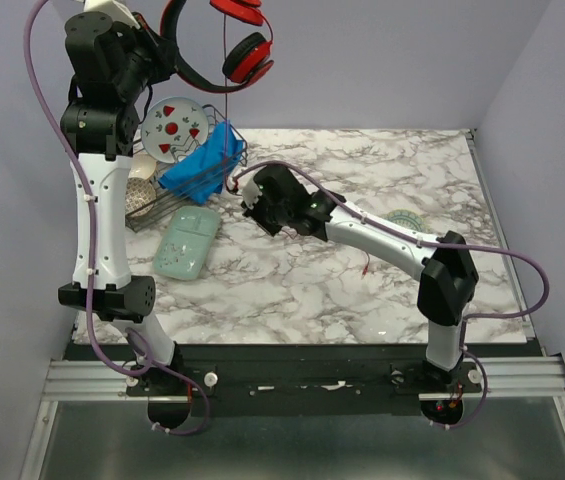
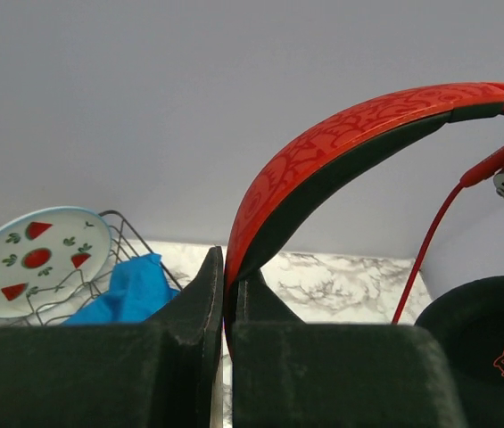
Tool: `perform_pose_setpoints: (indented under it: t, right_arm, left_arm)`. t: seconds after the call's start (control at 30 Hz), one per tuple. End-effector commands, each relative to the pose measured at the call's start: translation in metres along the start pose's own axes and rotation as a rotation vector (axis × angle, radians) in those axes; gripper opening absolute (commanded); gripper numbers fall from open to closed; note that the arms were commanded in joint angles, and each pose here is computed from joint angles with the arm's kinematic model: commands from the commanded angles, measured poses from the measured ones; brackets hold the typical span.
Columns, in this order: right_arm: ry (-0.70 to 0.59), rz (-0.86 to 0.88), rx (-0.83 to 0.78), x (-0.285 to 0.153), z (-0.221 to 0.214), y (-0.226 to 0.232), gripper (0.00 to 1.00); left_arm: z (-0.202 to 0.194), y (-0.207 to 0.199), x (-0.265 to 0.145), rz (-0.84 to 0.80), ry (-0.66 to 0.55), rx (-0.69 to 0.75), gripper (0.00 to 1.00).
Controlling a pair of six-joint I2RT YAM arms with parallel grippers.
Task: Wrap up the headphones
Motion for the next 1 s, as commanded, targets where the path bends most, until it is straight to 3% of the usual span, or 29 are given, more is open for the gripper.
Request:
perform_pose_setpoints:
  t: [0.0, 0.2, 0.33, 0.47, 0.5, 0.53, 0.6, 0.67, 0.7, 0.97]
  right_arm:
    - [0.171, -0.095, -0.197, -0.017, -0.002, 0.015, 0.01]
    - [0.144, -0.108, -0.373, -0.048, 0.013, 0.065, 0.01]
    - [0.118, -0.105, -0.373, -0.077, 0.024, 0.073, 0.01]
    - [0.107, -0.21, -0.344, -0.109, 0.029, 0.054, 0.01]
    - [0.1, -0.239, -0.336, -0.116, 0.031, 0.049, 0.01]
    - [0.073, -0.266, -0.325, -0.129, 0.036, 0.043, 0.01]
    - [0.056, -0.319, -0.302, -0.142, 0.042, 0.028, 0.01]
    - [0.011, -0.356, -0.266, -0.162, 0.052, 0.015, 0.01]
    - [-0.011, -0.382, -0.24, -0.171, 0.058, 0.004, 0.01]
    - [-0.101, -0.535, -0.11, -0.218, 0.079, -0.065, 0.01]
  left_arm:
    - [0.048, 0.008, -0.005, 0.054, -0.197, 0.001, 0.0]
    - [0.041, 0.05, 0.013, 0.265, -0.215, 0.185, 0.0]
    - [0.019, 0.066, 0.03, 0.32, -0.169, 0.316, 0.0]
    - [-0.011, 0.062, 0.039, 0.345, -0.125, 0.563, 0.0]
    - [-0.042, 0.072, 0.045, 0.375, -0.055, 0.625, 0.0]
    - [-0.03, 0.066, 0.037, 0.384, -0.111, 0.739, 0.0]
    - [-0.068, 0.061, 0.04, 0.364, -0.053, 0.848, 0.0]
    - [-0.069, 0.054, 0.031, 0.355, -0.073, 0.969, 0.0]
    - [-0.091, 0.051, 0.031, 0.325, -0.033, 1.012, 0.0]
    - [-0.153, 0.028, 0.006, 0.131, 0.052, 1.239, 0.0]
Point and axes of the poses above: each gripper's point midway between its finger pads, its own x axis out along the fingers, its own y axis along the line the jaws close on, z = x × y, the point moved 4 cm from there along -x, back along the fingers, and after that the axes turned 8 degrees about x, right-handed, at the moved point
